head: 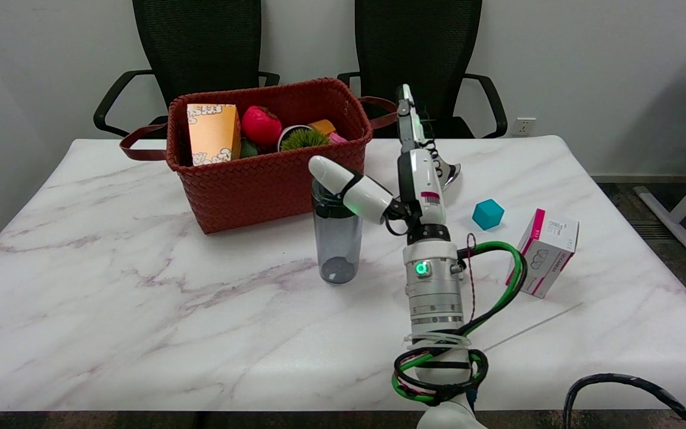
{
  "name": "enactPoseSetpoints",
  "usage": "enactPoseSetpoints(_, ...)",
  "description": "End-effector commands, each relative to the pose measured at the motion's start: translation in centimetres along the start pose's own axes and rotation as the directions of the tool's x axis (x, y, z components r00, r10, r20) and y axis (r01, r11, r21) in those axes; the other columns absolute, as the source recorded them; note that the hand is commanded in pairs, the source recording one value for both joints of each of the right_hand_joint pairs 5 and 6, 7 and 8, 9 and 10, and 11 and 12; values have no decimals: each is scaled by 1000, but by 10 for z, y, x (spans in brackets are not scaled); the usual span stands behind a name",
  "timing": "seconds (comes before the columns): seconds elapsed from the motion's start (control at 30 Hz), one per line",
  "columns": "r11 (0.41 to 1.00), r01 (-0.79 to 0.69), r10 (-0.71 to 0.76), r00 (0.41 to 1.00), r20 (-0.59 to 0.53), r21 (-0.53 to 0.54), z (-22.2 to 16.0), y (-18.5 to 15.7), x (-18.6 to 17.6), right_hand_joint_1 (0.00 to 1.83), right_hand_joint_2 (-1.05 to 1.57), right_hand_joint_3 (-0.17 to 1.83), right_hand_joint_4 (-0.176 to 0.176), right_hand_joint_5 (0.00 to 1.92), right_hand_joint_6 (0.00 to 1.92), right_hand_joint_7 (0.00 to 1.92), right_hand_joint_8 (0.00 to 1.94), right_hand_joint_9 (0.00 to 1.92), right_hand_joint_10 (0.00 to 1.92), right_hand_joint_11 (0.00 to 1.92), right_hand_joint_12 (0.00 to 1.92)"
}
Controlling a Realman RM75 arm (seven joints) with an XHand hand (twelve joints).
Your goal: Pick up the black bottle.
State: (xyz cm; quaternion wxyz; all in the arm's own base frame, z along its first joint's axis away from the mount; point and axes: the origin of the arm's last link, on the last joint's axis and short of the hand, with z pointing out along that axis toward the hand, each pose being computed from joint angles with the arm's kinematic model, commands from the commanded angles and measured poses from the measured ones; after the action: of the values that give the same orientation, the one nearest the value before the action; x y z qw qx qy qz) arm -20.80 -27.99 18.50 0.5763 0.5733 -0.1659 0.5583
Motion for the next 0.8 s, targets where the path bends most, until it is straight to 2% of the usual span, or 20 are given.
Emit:
enactPoseSetpoints(0.03,993,-30,33,999,21,-111,-15,21,9,723,767,-175,0,0,0,0,0,0,0,0,0)
enactPoseSetpoints(0.17,990,-55,60,998,30,-127,-17,25,7,785,723,-175,0,0,0,0,0,0,0,13,13)
enactPoseSetpoints(0.23,988,-79,84,996,36,-132,-18,28,5,896,665,-175,0,0,0,0,0,0,0,24,24)
enactPoseSetpoints(0.33,986,-95,101,994,40,-141,-20,32,3,911,655,-175,0,0,0,0,0,0,0,30,30)
enactPoseSetpoints(0.37,980,-139,146,989,38,-146,-24,24,1,912,654,-175,0,0,0,0,0,0,0,29,29)
enactPoseSetpoints(0.4,937,-307,314,949,21,-167,-38,-9,-3,913,649,-175,0,0,0,0,0,0,0,28,28)
enactPoseSetpoints(0.43,983,-91,99,994,44,-160,-21,38,4,915,642,-175,0,0,0,0,0,0,0,27,27)
enactPoseSetpoints(0.67,974,-95,109,992,57,-205,-21,52,6,974,625,-175,0,0,0,0,0,0,0,12,12)
enactPoseSetpoints(0.7,970,-128,142,988,53,-209,-24,46,4,982,630,-175,0,0,0,0,0,0,0,11,11)
enactPoseSetpoints(0.73,923,-309,325,945,34,-229,-39,10,-4,997,632,-175,0,0,0,0,0,0,0,7,7)
enactPoseSetpoints(0.77,970,-116,129,990,51,-214,-22,56,6,1030,624,-175,0,0,0,0,0,0,0,4,4)
enactPoseSetpoints(0.8,969,-119,132,990,49,-217,-23,58,6,1055,618,-175,0,0,0,0,0,0,0,0,0)
